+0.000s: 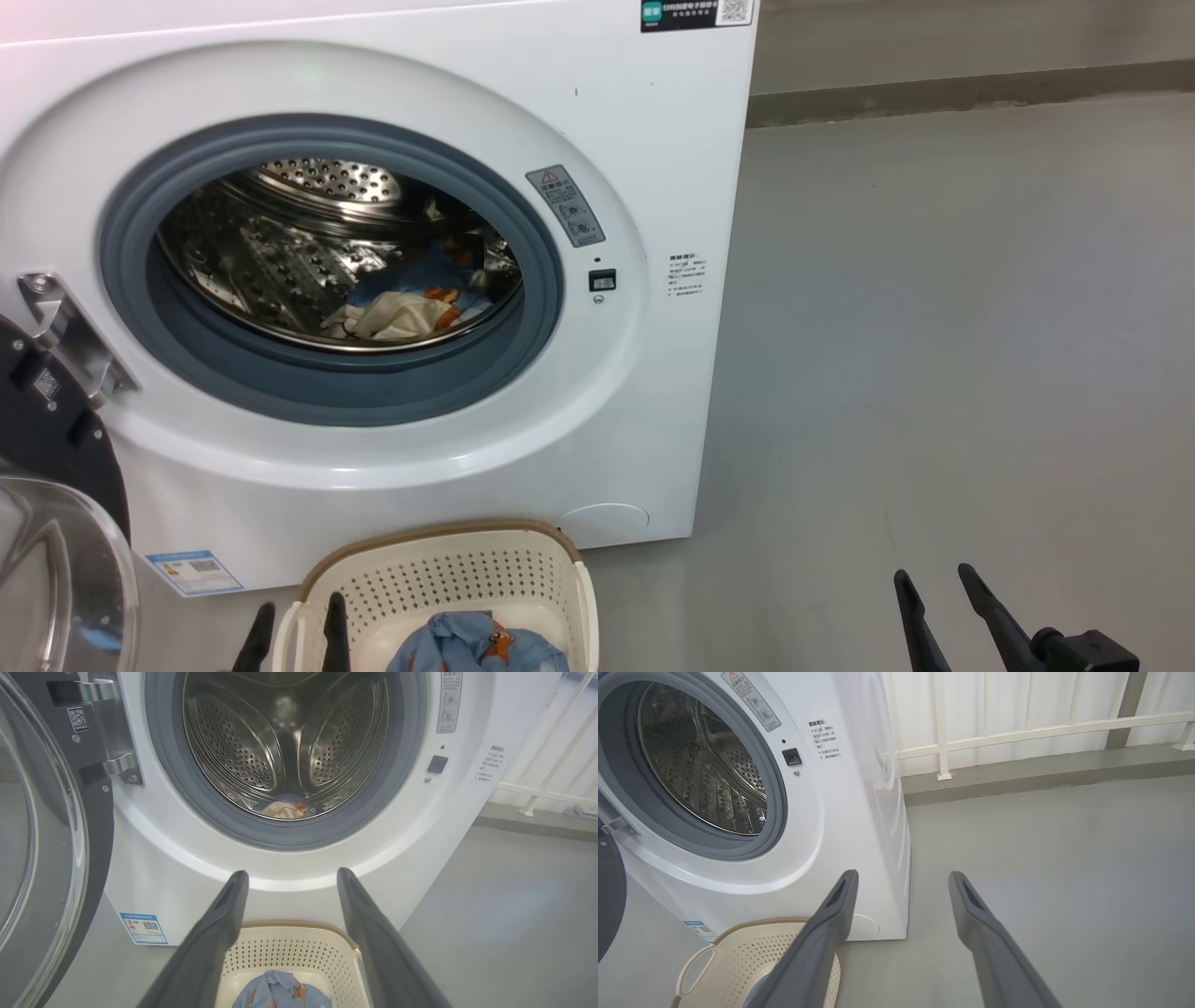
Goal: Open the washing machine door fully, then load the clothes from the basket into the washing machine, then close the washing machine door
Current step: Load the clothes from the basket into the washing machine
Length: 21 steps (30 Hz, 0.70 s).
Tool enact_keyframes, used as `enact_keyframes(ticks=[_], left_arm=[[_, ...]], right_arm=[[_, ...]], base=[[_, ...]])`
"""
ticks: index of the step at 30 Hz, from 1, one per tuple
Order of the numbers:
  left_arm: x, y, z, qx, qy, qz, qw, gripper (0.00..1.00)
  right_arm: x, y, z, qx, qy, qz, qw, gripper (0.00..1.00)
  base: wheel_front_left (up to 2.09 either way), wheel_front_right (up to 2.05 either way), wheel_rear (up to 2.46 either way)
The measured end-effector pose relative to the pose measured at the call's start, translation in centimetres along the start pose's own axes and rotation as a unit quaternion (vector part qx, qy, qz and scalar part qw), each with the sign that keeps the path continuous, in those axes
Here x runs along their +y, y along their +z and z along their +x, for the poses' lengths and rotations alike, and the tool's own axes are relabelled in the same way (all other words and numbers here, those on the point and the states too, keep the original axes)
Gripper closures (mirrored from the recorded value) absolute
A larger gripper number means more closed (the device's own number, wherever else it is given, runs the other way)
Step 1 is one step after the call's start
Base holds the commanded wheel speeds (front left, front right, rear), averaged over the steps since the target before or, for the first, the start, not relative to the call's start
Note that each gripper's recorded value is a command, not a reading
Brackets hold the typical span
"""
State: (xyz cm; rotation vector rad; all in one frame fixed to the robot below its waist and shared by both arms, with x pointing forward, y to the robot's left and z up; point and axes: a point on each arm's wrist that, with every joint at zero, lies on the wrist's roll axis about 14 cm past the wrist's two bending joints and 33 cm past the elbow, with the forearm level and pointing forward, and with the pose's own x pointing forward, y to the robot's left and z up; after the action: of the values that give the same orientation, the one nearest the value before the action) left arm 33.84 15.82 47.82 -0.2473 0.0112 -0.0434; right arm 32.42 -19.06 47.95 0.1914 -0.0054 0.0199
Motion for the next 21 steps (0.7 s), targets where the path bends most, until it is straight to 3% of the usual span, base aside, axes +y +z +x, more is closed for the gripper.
enact_keyframes(ticks=[21], left_arm=[[1.0,0.4,-3.2,-0.008,0.03,-0.019,0.999,0.0]], right_arm=[[0.1,0.5,-0.9,-0.007,0.014,-0.023,1.0,0.0]], base=[[0.0,0.0,0.0]])
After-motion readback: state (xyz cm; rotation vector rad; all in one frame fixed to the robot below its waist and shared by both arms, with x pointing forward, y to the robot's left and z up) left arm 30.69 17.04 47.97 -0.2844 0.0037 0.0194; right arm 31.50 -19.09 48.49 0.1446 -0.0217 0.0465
